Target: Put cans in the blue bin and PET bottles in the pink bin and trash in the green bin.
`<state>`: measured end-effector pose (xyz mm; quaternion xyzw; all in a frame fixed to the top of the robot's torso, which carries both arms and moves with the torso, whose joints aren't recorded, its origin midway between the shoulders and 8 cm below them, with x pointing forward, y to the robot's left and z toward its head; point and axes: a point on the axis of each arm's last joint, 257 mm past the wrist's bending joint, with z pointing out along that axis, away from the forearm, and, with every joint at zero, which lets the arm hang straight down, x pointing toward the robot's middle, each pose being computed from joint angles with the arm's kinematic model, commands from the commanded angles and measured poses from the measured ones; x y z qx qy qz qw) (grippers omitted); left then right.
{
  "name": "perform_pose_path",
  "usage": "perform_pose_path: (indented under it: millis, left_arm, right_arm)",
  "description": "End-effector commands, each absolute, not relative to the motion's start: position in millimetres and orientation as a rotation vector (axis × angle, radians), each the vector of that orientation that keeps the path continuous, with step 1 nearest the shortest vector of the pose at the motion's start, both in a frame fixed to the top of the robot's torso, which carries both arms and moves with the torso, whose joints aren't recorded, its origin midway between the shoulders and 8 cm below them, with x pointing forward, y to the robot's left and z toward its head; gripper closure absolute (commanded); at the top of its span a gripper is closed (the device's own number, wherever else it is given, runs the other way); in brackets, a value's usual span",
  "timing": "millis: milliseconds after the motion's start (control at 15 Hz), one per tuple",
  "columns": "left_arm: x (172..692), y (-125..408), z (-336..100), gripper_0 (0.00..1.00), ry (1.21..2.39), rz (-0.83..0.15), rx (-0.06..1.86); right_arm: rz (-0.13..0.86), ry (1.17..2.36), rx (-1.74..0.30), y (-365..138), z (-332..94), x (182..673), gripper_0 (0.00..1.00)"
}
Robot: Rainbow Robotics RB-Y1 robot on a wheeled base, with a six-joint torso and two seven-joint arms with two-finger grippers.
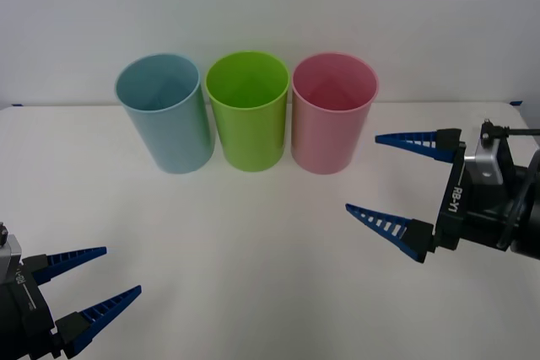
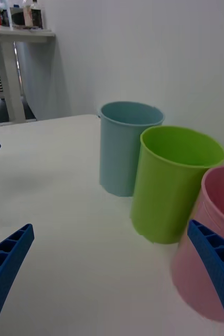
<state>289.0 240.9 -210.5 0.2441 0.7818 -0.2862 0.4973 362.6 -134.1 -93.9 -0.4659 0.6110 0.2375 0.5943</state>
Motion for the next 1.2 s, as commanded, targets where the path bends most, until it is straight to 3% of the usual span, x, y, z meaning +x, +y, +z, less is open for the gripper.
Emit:
perform_pose_path:
  millis: [67, 600, 1200]
  left_arm:
    - [289.0, 240.9, -210.5, 0.0, 1.893, -0.693, 0.591]
    - [289.0, 240.9, -210.5, 0.0, 1.893, -0.693, 0.591]
    - [289.0, 240.9, -210.5, 0.0, 1.893, -0.693, 0.591]
  right_arm:
    - [0.513, 1.468, -1.09, -153.1, -126.4, 347.7, 0.0]
    - [0.525, 1.583, -1.108, -184.7, -176.1, 302.5, 0.0]
    - [0.529, 1.608, -1.158, -194.3, -185.1, 291.6, 0.0]
